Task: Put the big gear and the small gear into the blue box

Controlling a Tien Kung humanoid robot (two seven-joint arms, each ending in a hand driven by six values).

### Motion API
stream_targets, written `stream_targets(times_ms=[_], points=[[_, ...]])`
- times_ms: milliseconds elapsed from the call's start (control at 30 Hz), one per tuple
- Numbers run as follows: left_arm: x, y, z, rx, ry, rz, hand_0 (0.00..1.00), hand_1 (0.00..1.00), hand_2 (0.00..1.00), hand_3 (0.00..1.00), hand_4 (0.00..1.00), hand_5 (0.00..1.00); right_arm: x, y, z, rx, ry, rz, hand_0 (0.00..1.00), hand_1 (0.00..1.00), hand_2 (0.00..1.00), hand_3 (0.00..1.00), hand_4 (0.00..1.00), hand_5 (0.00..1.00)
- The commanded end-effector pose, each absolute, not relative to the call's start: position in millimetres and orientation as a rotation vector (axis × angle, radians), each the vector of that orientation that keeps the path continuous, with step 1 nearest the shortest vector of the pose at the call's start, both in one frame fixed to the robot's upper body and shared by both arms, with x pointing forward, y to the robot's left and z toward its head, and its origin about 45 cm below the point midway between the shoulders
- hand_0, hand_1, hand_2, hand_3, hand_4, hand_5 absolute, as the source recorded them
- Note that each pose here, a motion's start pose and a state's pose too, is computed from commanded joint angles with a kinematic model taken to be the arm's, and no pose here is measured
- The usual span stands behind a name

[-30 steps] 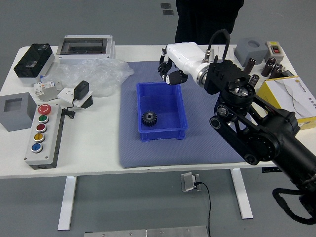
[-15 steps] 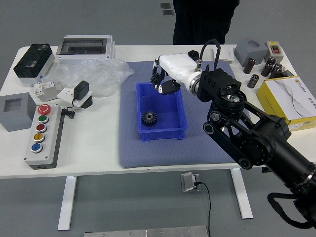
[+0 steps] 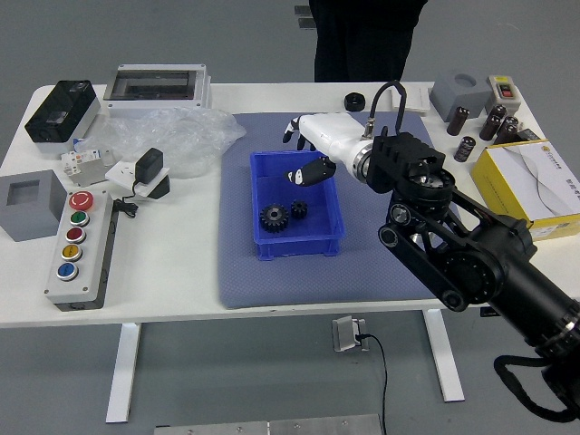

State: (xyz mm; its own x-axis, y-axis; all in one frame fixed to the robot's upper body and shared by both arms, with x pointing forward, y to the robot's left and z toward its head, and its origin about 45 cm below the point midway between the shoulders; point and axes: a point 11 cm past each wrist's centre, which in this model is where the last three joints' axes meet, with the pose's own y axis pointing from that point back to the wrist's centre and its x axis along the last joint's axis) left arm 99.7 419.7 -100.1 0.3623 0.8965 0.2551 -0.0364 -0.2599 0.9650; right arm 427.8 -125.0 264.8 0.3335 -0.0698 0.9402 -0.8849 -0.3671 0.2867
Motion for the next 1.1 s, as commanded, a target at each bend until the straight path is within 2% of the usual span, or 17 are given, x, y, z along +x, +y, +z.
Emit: stream_targets(times_ms=[167,200,367,400,567,600,767,800,967,1000,1100], points=[[99.7,421.1,-99.7,1.560,0.801,1.109,0.793,0.763,0.748,0.686,0.453,0.171,430.6,-143.7,272.2,1.713,-0.928,1.117,0.752,0.655,0.711,0.825,0.804,0.359],[99.5,421.4,-99.7,1.559,0.802,1.111,0.794,0.763,0.747,0.686,0.452,0.171,431.4,-149.6,274.1,1.718,-0.951,1.107,0.785,0.724,0.797,0.838,0.803,0.384],[99.6,422.7,-99.2,1.557,0.804,1.119,0.794,0.763,0.747,0.686,0.452,0.171,434.3,-184.8,282.6,1.772,-1.117,1.029,0.785,0.724,0.797,0.838,0.803,0.384],[100.3,422.8,-99.1,1.555,0.803,1.121,0.793,0.763,0.747,0.686,0.453,0.171,434.3,-195.1,283.2,1.793,-1.168,1.002,0.850,0.819,0.901,0.911,0.717,0.470],[103.3,423.1,-98.3,1.551,0.798,1.127,0.793,0.763,0.747,0.686,0.453,0.171,432.3,-230.3,281.6,1.862,-1.324,0.886,0.850,0.819,0.901,0.911,0.717,0.470],[103.6,423.2,-98.2,1.551,0.797,1.128,0.793,0.763,0.748,0.686,0.453,0.173,431.7,-237.9,281.5,1.876,-1.356,0.857,0.907,0.872,0.943,0.924,0.674,0.573],[104.3,423.5,-98.0,1.552,0.794,1.128,0.793,0.763,0.748,0.686,0.453,0.173,428.8,-273.6,285.1,1.941,-1.523,0.721,0.907,0.872,0.943,0.924,0.674,0.573],[104.2,423.7,-97.9,1.553,0.794,1.128,0.794,0.763,0.748,0.686,0.453,0.171,428.2,-278.6,285.7,1.953,-1.548,0.697,0.934,0.892,0.964,0.948,0.655,0.678],[103.8,425.4,-97.5,1.558,0.792,1.128,0.794,0.763,0.748,0.686,0.453,0.171,423.7,-299.6,287.6,2.029,-1.652,0.573,0.934,0.892,0.964,0.948,0.655,0.678],[103.7,425.7,-97.4,1.558,0.791,1.129,0.794,0.763,0.749,0.686,0.453,0.172,422.7,-302.3,287.6,2.044,-1.666,0.553,0.939,0.899,0.967,0.950,0.649,0.726],[103.4,426.9,-97.0,1.561,0.790,1.130,0.794,0.763,0.749,0.686,0.453,0.172,419.6,-309.7,287.4,2.088,-1.705,0.490,0.939,0.899,0.967,0.950,0.649,0.726]])
